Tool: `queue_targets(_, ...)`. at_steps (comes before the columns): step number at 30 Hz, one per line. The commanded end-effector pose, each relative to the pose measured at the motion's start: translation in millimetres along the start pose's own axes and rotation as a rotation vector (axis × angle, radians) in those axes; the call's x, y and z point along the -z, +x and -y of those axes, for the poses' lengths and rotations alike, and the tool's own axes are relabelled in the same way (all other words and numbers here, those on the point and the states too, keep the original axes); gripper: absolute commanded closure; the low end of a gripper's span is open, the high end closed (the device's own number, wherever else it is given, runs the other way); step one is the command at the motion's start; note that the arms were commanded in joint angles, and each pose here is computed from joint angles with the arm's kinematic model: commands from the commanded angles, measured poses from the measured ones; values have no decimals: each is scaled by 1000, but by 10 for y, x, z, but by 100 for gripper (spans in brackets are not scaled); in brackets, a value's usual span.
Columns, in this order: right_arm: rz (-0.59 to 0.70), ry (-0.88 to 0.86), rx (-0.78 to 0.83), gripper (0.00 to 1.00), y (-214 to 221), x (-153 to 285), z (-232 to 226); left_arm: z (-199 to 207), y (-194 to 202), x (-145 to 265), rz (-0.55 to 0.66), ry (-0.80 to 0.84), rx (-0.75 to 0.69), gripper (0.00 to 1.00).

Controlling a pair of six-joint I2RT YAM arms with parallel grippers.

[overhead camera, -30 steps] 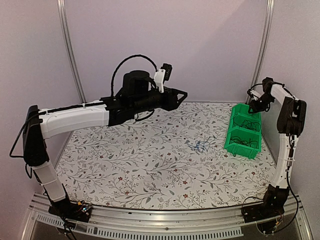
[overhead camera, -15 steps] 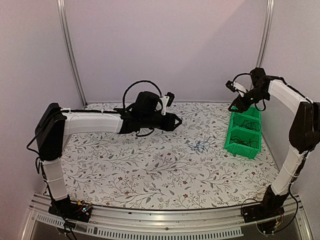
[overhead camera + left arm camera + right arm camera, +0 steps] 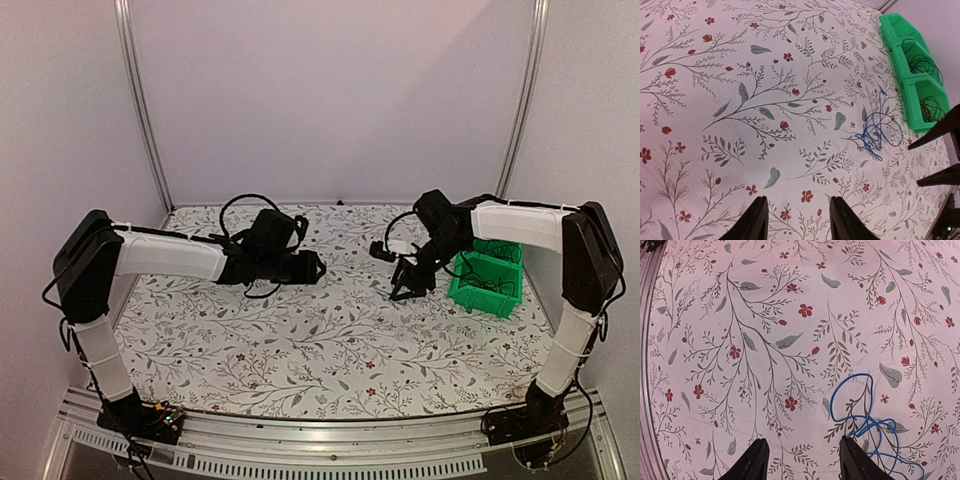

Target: Untangle the cables

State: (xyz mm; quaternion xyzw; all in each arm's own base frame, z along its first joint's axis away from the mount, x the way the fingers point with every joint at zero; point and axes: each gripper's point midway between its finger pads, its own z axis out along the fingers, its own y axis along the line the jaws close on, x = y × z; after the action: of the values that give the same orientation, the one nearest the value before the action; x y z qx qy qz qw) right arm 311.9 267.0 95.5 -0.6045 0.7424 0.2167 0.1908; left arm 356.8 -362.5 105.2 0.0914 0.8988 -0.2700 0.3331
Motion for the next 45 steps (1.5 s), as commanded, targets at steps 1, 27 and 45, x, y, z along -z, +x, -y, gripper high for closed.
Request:
queue_targets(1,-24,80,-51,48,4,-228,281,-6,-161,207,64,-8,46,55)
queue_targets(27,197,-101,31,100,-868,656,-178,519,-492,522,236,197,-171,49)
queue_targets(45,268,-246,22,100,-1235,1037,-412,1609,-770,762,446,639,-430,45)
